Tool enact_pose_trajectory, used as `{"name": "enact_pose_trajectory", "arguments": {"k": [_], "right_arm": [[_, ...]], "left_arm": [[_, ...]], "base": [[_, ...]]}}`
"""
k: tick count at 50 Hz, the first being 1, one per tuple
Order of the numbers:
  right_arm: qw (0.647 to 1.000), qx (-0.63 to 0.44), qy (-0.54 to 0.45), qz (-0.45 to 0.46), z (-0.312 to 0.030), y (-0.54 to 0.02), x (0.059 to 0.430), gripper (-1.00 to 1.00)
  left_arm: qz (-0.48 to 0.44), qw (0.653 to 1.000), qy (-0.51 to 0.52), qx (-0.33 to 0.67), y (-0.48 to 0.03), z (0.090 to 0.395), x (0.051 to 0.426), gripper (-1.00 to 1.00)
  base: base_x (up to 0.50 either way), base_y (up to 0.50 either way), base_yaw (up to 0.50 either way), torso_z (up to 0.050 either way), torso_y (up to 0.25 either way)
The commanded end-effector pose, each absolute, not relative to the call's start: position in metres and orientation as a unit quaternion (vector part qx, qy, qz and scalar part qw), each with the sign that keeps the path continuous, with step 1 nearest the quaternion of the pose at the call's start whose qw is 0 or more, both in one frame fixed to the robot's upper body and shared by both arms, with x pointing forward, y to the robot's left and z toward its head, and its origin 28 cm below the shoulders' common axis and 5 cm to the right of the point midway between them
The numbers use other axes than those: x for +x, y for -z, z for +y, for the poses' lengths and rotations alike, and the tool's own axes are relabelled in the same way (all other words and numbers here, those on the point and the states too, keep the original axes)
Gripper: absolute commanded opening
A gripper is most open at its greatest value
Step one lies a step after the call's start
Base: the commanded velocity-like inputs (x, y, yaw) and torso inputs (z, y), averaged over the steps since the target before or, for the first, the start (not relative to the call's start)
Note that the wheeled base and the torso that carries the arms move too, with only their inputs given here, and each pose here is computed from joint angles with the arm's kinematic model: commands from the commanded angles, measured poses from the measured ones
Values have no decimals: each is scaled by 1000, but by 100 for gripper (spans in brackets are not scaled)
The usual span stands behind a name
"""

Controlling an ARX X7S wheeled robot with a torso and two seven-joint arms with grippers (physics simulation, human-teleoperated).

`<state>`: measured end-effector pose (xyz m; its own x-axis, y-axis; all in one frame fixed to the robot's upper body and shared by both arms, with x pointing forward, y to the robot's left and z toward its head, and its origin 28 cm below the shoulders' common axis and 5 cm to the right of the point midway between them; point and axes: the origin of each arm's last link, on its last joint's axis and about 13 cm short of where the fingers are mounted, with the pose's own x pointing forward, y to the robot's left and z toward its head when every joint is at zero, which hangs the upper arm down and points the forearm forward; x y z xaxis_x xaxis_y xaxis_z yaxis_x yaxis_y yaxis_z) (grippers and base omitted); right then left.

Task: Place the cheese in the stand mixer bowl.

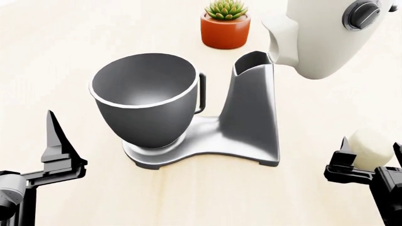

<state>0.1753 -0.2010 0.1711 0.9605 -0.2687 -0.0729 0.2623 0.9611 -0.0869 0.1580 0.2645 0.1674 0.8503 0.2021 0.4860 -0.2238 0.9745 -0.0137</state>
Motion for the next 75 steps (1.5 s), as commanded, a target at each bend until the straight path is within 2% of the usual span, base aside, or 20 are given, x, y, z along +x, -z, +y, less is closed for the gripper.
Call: {"name": "enact_pose_trajectory", "arguments": {"k": [1,5,6,20,28,39,46,58,75], "right_arm": [[989,5,113,96,-202,-160,178,100],[990,-1,110,88,-202,-161,177,100],[990,-2,109,87,-201,-161,177,-100],[995,-18,92,42,-197,-171,169,-100],[999,-30,11,-40,-178,-213,140,-100],[992,-21,-98,-78,-156,-236,114,-100],[985,-34,-158,-59,-138,-244,120,-100],[976,-86,-197,-39,-119,-256,134,-100],[948,-127,-273,-100,-90,-299,150,-100]], "left_arm": [[-250,961,-112,30,-168,267,155,100],[-250,961,-112,30,-168,267,155,100],[-250,961,-112,30,-168,267,156,100],[-250,961,-111,31,-169,266,156,100],[-250,961,-111,31,-168,266,156,100],[-249,962,-110,32,-168,266,156,100],[-249,962,-109,33,-168,265,155,100],[-249,962,-110,31,-168,266,156,100],[-246,963,-110,31,-166,267,157,100]], "base": [[0,0,0,0,0],[0,0,0,0,0],[0,0,0,0,0],[1,0,1,-1,0],[0,0,0,0,0],[0,0,0,0,0],[0,0,0,0,0],[0,0,0,0,0],[0,0,0,0,0]]}}
